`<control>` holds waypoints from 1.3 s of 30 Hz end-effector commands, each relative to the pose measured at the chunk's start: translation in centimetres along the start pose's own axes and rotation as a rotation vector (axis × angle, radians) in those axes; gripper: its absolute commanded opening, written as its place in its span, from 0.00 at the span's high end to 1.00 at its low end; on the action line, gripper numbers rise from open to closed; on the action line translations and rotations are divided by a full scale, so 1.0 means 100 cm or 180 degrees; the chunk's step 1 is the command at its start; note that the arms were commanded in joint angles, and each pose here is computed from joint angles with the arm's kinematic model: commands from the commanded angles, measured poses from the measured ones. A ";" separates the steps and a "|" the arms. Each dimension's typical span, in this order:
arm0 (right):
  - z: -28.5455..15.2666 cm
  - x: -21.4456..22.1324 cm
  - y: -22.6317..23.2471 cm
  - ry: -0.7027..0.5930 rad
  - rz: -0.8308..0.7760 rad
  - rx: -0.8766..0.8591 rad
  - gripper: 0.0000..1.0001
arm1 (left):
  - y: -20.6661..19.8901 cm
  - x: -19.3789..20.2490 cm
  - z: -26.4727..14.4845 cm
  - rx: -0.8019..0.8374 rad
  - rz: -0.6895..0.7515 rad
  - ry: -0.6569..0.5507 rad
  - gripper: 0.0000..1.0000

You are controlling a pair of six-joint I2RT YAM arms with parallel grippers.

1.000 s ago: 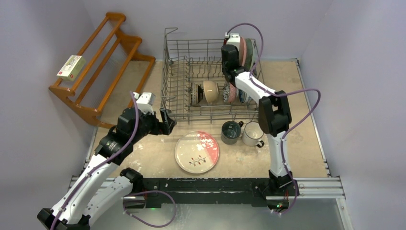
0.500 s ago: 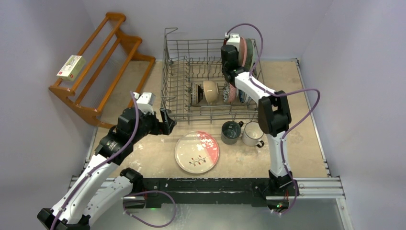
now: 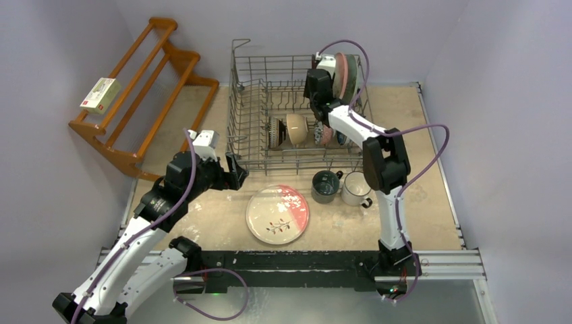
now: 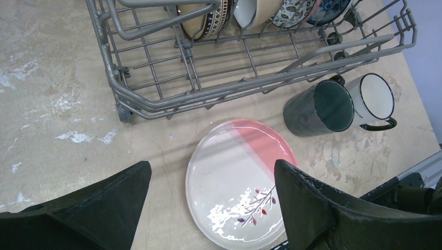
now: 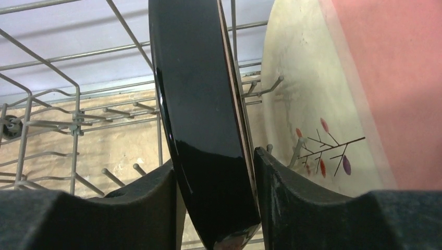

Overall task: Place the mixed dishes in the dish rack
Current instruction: Insert the plate into the dish rack.

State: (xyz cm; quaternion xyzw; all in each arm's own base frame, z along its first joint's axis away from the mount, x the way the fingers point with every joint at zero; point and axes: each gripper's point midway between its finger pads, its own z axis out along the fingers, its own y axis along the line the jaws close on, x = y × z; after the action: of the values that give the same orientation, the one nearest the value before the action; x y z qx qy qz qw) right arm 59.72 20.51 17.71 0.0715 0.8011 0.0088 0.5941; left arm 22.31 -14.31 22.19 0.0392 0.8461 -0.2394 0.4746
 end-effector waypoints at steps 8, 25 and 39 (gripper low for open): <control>-0.031 -0.044 -0.005 -0.0163 0.0257 -0.0018 0.44 | -0.001 -0.007 0.000 0.0047 0.0060 -0.0127 0.14; -0.043 -0.050 -0.059 -0.0252 0.0345 0.0774 0.47 | -0.001 -0.008 -0.002 0.0045 0.0050 -0.0148 0.14; -0.053 -0.057 -0.060 -0.0235 0.0495 0.0602 0.44 | -0.001 -0.008 -0.002 0.0046 0.0050 -0.0148 0.14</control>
State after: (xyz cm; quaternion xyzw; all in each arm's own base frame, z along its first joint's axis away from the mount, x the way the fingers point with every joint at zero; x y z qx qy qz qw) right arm 56.54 14.81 20.55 0.1708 0.7856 -0.0456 0.5930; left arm 22.19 -14.24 22.55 0.0389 0.8421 -0.2420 0.4803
